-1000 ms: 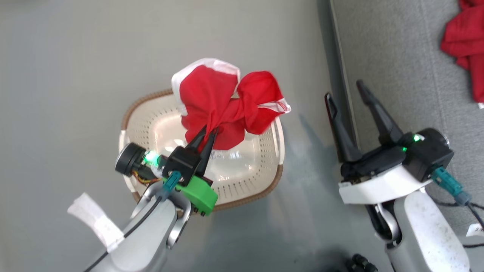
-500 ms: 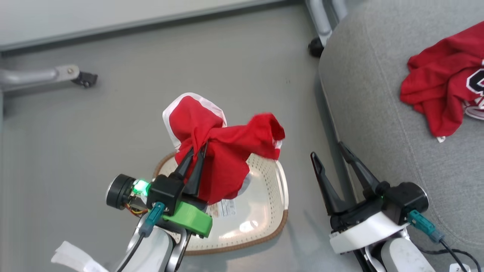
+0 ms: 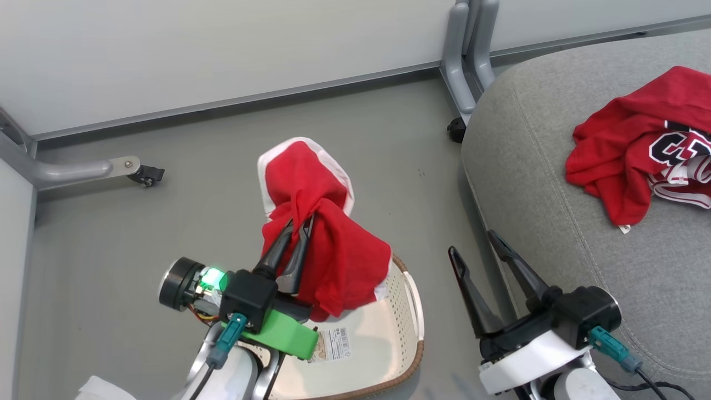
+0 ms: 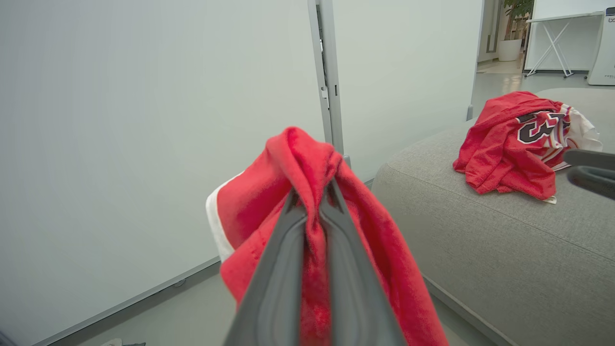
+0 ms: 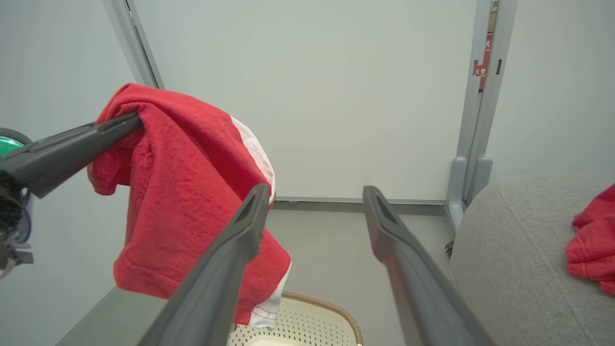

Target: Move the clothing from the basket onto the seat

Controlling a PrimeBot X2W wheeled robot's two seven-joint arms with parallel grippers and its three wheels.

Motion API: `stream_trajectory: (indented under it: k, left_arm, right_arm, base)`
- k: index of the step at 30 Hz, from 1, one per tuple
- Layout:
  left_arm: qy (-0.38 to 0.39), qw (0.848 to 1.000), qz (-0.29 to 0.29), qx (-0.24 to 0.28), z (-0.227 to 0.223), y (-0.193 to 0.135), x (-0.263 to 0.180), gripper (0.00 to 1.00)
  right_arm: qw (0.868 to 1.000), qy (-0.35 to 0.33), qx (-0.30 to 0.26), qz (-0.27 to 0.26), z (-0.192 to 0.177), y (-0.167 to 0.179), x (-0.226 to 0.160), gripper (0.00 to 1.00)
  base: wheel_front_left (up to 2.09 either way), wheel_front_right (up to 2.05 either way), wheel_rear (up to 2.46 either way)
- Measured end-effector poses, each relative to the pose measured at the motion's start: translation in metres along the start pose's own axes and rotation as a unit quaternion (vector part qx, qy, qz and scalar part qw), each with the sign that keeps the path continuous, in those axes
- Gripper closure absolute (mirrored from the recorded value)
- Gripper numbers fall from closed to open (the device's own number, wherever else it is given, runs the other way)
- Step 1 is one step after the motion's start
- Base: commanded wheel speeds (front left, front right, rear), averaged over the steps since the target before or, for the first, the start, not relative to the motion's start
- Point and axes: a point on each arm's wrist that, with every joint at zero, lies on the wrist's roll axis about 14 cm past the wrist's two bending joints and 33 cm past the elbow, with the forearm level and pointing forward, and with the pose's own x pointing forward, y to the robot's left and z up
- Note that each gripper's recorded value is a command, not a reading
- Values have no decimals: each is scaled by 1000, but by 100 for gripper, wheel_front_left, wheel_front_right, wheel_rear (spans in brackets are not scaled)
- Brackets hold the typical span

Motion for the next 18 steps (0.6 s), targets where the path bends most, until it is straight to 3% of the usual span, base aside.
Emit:
stream_trajectory:
  k: [18]
  left_arm:
    - [-7, 995, -97, -10, 2, -55, 9, 100]
  right_arm:
    - [996, 5, 11, 90, -6, 52, 16, 0]
  base:
    - [0, 0, 0]
